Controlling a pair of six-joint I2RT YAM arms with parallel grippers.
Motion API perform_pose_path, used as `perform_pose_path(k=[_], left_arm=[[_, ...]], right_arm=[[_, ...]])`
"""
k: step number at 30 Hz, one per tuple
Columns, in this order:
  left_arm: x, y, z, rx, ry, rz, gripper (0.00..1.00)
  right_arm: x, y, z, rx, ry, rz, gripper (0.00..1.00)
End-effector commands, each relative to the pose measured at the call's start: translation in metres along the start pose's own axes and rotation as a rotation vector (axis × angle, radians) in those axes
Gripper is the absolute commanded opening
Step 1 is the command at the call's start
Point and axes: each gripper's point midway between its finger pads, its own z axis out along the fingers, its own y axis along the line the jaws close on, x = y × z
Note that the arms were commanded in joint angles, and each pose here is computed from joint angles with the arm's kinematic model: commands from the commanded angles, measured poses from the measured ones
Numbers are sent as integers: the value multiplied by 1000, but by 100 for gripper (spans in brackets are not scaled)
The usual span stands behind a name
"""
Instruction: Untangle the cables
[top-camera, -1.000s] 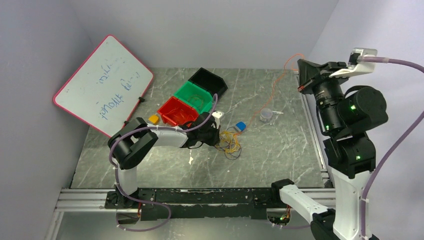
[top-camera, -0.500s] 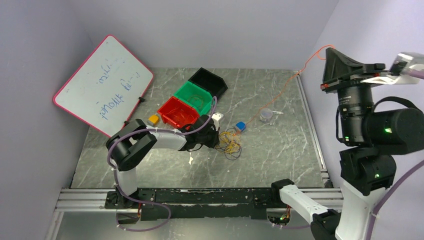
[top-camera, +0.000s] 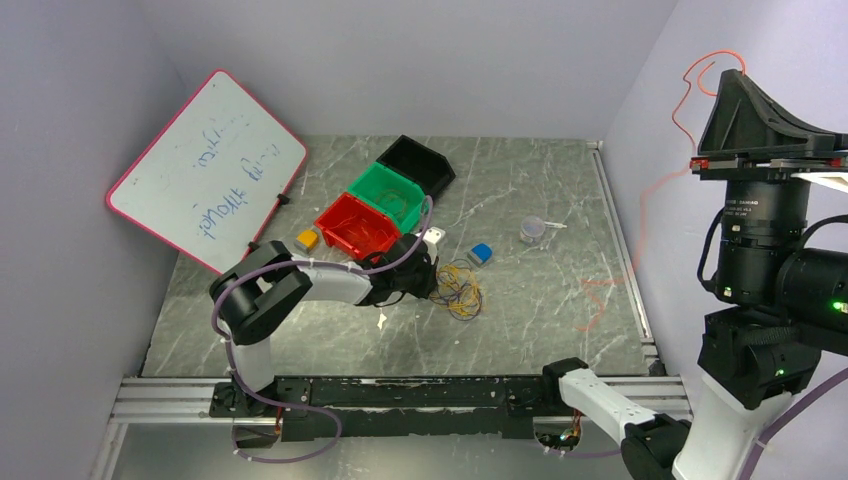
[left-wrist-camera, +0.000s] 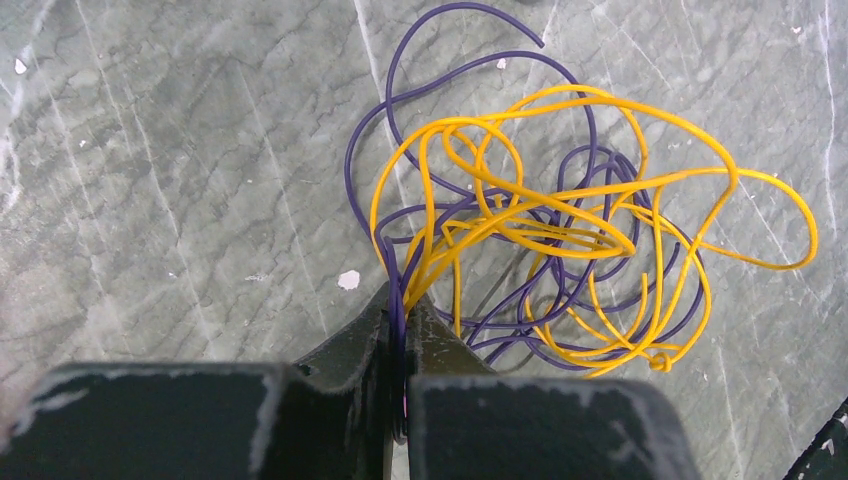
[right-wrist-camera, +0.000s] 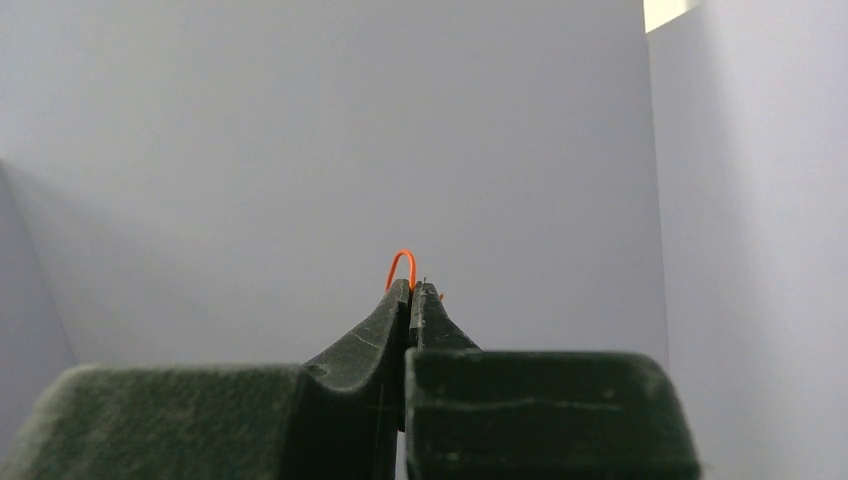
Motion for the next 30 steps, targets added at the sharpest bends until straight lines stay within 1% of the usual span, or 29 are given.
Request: perform_pose_path(k=[1, 4, 5, 6, 9, 11, 14, 15, 16, 20, 22, 25, 30], left_arm=[[67, 22, -9, -91, 198, 0, 7], [58, 16, -12, -77, 176, 0, 7], [48, 11, -16, -65, 150, 4, 10], [38, 7, -20, -56, 127, 8, 16], [3, -7, -38, -29, 42, 23, 37], [-29, -20, -54, 2, -28, 27, 48], [-68, -36, -81, 43, -125, 80, 61], [-80, -40, -91, 53, -156, 89, 71], [-91, -43, -99, 57, -181, 95, 77], [-128, -57, -137, 86, -293, 121, 82], [-149, -64, -160, 110, -378, 140, 84], [-177, -74, -188, 135, -474, 171, 86], [-218, -106, -233, 249, -621, 271, 88]], right_arm=[[-4, -1, 4, 10, -20, -2, 0], [14, 1, 4, 4, 23, 11, 0], [22, 1, 4, 3, 42, 14, 0], [31, 1, 3, 2, 69, 11, 0], [52, -1, 1, 15, 130, 0, 0], [67, -6, -2, 36, 165, -8, 0], [84, -10, -8, 56, 200, -6, 0], [88, -10, -9, 58, 207, -1, 0], [93, -10, -10, 57, 217, 3, 0], [116, 0, -8, 17, 273, 25, 0], [129, 8, -6, -22, 311, 38, 0], [147, 22, -5, -85, 365, 60, 0], [167, 36, -6, -151, 406, 99, 0]])
